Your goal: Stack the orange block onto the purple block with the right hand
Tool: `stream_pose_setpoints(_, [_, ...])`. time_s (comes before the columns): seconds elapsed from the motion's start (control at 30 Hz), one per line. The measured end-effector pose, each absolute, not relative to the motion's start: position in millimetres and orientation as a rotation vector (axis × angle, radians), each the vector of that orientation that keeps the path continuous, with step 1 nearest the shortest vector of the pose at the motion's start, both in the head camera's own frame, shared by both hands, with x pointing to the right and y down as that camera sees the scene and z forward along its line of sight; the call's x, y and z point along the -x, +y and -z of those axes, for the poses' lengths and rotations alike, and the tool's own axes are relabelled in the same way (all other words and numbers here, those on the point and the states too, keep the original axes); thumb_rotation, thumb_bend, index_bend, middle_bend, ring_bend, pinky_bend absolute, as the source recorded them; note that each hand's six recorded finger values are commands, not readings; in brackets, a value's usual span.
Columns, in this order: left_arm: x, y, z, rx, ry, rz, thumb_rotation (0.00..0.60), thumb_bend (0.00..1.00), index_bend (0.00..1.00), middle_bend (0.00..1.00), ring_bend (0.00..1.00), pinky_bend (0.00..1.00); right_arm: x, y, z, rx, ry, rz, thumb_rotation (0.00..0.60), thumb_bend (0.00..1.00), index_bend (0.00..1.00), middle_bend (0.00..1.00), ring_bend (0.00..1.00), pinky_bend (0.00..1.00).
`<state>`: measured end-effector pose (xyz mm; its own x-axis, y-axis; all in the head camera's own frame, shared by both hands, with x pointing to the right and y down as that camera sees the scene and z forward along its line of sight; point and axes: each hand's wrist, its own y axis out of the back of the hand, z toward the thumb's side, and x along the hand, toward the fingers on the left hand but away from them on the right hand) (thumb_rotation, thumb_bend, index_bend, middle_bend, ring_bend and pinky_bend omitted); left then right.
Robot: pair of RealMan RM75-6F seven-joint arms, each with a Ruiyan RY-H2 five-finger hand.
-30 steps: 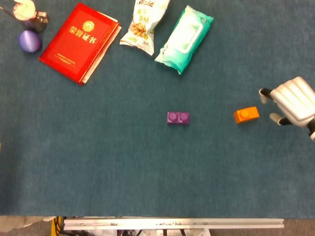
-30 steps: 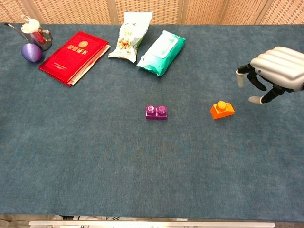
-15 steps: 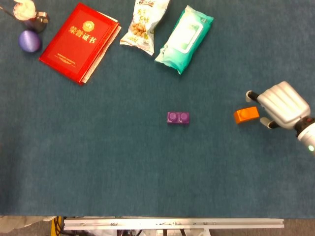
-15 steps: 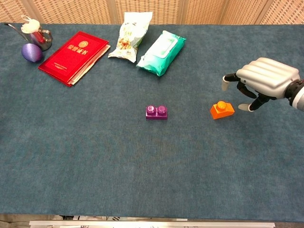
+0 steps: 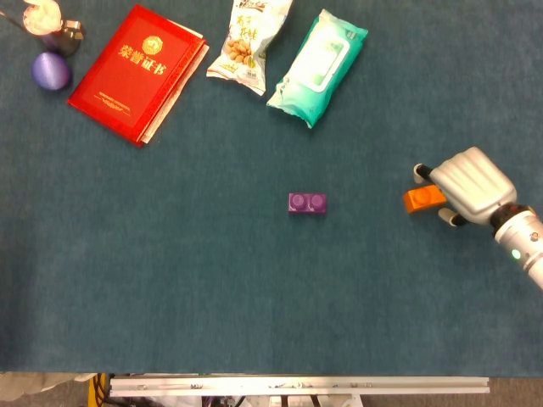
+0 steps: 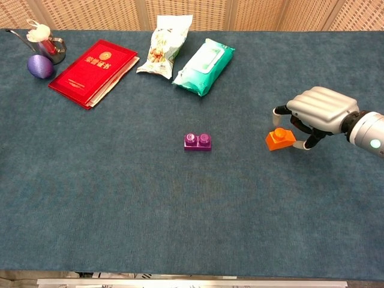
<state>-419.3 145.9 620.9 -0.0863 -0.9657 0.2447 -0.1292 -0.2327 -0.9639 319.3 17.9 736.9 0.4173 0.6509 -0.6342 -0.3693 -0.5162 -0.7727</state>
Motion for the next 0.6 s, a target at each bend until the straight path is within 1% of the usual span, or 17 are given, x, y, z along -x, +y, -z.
stream_pose_setpoints(0.2, [420,146,-621,1.43,1.252,1.408,0.6,0.29,0.28,0.26,0.2,0.1,-316,17,-747,1.683,-0.239,-1.312,0.6,0.2,0.38,0.86,0.87,0.93])
stream_pose_setpoints(0.6, [423,147,-621,1.427,1.258,1.408,0.6,0.29,0.28,0.26,0.2,0.1,-307,9,-759,1.67,-0.258,-1.323,0.6,0.2,0.58,0.89,0.9,0.96])
